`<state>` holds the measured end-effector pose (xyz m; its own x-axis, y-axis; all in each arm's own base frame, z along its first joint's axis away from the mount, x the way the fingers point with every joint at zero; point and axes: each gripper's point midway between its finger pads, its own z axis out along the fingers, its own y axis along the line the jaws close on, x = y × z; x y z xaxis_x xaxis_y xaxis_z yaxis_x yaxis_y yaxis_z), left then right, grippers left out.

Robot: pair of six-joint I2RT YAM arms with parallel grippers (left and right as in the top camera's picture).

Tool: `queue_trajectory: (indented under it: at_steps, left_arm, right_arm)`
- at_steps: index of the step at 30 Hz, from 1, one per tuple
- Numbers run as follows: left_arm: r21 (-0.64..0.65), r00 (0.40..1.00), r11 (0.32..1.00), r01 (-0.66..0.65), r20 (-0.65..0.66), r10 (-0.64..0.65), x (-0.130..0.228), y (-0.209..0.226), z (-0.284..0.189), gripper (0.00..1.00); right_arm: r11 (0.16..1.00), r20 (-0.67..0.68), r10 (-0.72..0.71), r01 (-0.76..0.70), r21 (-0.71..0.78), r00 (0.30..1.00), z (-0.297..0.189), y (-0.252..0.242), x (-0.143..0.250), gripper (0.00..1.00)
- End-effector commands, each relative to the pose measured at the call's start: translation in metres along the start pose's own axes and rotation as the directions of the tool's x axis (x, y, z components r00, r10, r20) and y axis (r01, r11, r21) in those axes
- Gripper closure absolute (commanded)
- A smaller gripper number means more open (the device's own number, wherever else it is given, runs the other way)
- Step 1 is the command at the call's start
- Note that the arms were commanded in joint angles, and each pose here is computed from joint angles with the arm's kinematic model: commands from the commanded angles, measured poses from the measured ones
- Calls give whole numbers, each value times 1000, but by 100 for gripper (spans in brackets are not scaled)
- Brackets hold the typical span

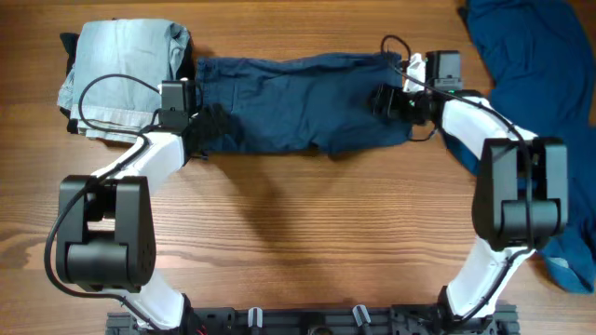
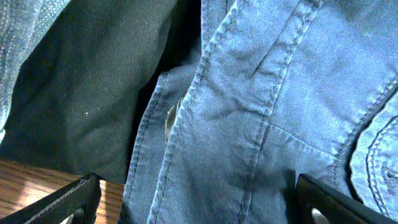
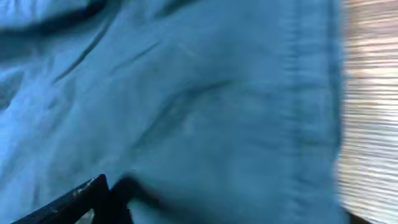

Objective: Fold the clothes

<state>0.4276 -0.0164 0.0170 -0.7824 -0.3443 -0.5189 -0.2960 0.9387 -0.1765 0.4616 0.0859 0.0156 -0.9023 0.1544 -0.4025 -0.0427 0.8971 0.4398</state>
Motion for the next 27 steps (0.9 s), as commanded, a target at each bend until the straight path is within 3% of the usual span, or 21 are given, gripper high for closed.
queue_trajectory:
  at_steps: [1, 4, 11, 18, 23, 27]
  left_arm:
    - [11, 1000, 1000, -6, -3, 6, 0, -1, -4, 0]
    - [14, 1000, 1000, -7, -20, 7, 4, -1, -5, 0]
    - [46, 999, 999, -5, -37, 7, 7, -7, -5, 0]
    - [46, 999, 999, -5, -36, 7, 7, -7, -5, 0]
    - [48, 999, 999, -2, -32, 4, 6, -7, -5, 0]
    - [48, 999, 999, -3, -33, 4, 6, -7, -5, 0]
  right_arm:
    - [999, -79, 41, -43, -23, 996, 18, 2, 24, 96]
    - [997, -78, 70, -71, -12, 994, 11, -6, 22, 96]
    - [985, 3, 170, -170, 44, 986, -62, -71, 0, 96]
    - [970, 19, 232, -232, 73, 973, -103, -105, -13, 96]
    - [992, -28, 86, -88, -91, 996, -118, -30, -42, 96]
    - [979, -86, -82, 64, -195, 993, -86, 66, -30, 96]
